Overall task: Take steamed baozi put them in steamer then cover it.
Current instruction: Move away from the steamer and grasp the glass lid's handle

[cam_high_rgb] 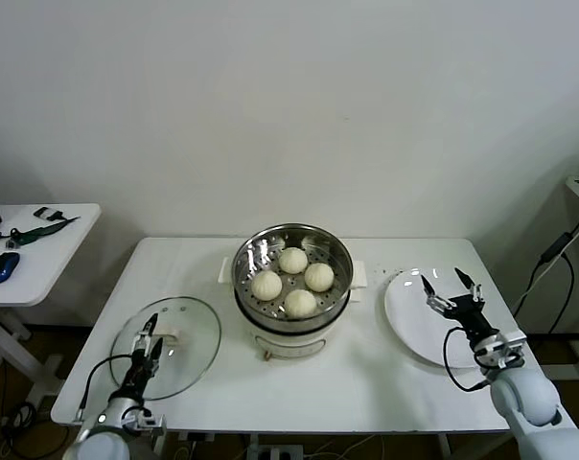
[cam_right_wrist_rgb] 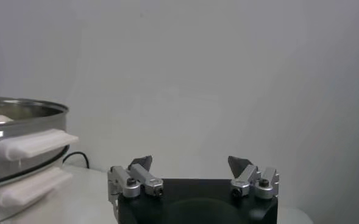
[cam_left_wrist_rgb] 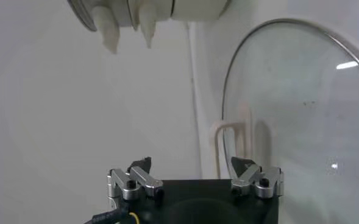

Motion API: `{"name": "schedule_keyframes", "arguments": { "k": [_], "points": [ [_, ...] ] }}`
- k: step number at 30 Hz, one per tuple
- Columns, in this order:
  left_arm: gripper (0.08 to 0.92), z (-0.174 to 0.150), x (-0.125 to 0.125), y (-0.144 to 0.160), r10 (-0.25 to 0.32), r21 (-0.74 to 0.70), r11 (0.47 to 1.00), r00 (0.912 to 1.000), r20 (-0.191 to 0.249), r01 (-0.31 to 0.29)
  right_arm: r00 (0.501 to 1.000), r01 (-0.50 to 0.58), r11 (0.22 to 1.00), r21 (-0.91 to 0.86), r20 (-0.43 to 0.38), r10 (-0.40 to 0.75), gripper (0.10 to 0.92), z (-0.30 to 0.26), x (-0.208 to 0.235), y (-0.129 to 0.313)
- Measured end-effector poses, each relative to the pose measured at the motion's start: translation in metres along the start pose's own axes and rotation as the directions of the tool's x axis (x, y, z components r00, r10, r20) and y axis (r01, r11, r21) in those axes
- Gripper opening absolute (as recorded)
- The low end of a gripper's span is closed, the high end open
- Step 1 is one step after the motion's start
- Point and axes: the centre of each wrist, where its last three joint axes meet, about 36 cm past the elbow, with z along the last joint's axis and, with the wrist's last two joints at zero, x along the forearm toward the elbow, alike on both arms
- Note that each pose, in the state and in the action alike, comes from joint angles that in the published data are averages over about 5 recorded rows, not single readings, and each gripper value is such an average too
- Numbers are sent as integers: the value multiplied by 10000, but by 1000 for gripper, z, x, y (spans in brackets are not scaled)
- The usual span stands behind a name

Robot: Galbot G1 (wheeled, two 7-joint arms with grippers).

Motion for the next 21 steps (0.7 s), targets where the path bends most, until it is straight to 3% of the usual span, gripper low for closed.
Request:
{"name": "schedule_keyframes", "arguments": {
  "k": [14, 17, 21],
  "points": [
    [822, -1, -31, 0, -255, 82, 9996, 9996, -76, 256, 9998, 16, 9995, 315, -184, -10, 823, 5, 0, -2],
    [790, 1, -36, -1, -269, 109, 9996, 9996, -60, 270, 9998, 28, 9993, 384, -221, -19, 823, 8, 1, -2],
    [680, 0, -39, -3, -220, 173, 9996, 9998, 22, 220, 9997, 20, 9989, 461, -259, -8, 823, 11, 1, -3]
  ]
}}
